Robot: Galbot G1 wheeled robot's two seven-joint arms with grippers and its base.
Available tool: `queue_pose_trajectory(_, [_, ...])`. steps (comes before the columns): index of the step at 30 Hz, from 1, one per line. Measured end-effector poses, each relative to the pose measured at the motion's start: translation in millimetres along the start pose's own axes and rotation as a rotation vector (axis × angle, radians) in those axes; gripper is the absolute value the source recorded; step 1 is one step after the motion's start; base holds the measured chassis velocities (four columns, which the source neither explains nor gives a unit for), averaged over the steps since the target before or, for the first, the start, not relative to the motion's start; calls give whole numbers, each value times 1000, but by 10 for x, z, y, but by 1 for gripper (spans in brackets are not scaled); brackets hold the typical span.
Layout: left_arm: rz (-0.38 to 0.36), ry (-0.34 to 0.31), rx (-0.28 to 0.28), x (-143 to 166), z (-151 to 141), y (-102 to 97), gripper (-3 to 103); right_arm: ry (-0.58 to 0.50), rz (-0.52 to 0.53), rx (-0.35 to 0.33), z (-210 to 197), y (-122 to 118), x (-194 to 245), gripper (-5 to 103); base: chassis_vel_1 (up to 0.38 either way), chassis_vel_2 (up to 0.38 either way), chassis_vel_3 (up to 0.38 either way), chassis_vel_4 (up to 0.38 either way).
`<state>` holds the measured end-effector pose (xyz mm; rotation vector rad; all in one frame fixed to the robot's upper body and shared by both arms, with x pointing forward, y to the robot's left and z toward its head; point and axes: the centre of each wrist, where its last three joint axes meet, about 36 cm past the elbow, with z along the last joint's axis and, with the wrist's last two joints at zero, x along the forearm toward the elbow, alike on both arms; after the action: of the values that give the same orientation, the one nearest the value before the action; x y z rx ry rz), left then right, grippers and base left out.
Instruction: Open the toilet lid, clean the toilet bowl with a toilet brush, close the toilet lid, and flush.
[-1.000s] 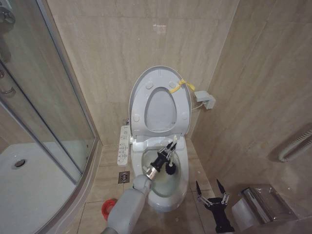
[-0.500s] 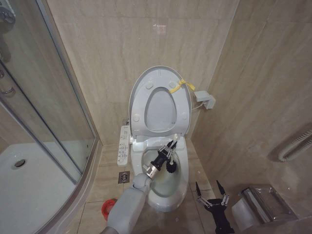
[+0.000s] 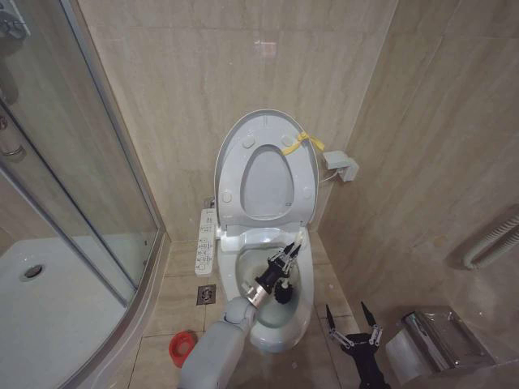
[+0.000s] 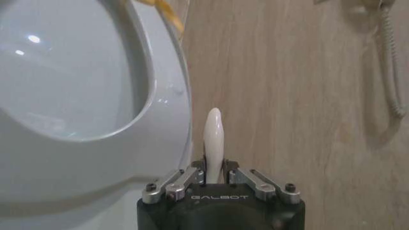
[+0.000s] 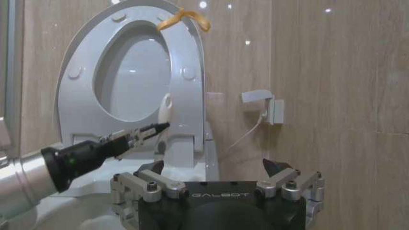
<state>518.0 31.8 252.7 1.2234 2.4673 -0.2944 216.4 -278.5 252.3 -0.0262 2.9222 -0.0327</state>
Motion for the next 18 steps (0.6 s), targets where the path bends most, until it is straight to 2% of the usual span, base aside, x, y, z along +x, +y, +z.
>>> queue_pose_trajectory(4, [16,-25,-4,-116,-77,18,18,1,0,1,0,7,14,100,0,0,0,0])
queue_pose_trajectory(10, [29,-46,-27,-289,-189,149,18,4,4,-1,15,24,39,100,0,0,0,0])
queue_pose_trajectory(18, [4,-5,-17,-223,-87,252,18,6,1,-1,30,84,62,100,0,0,0,0])
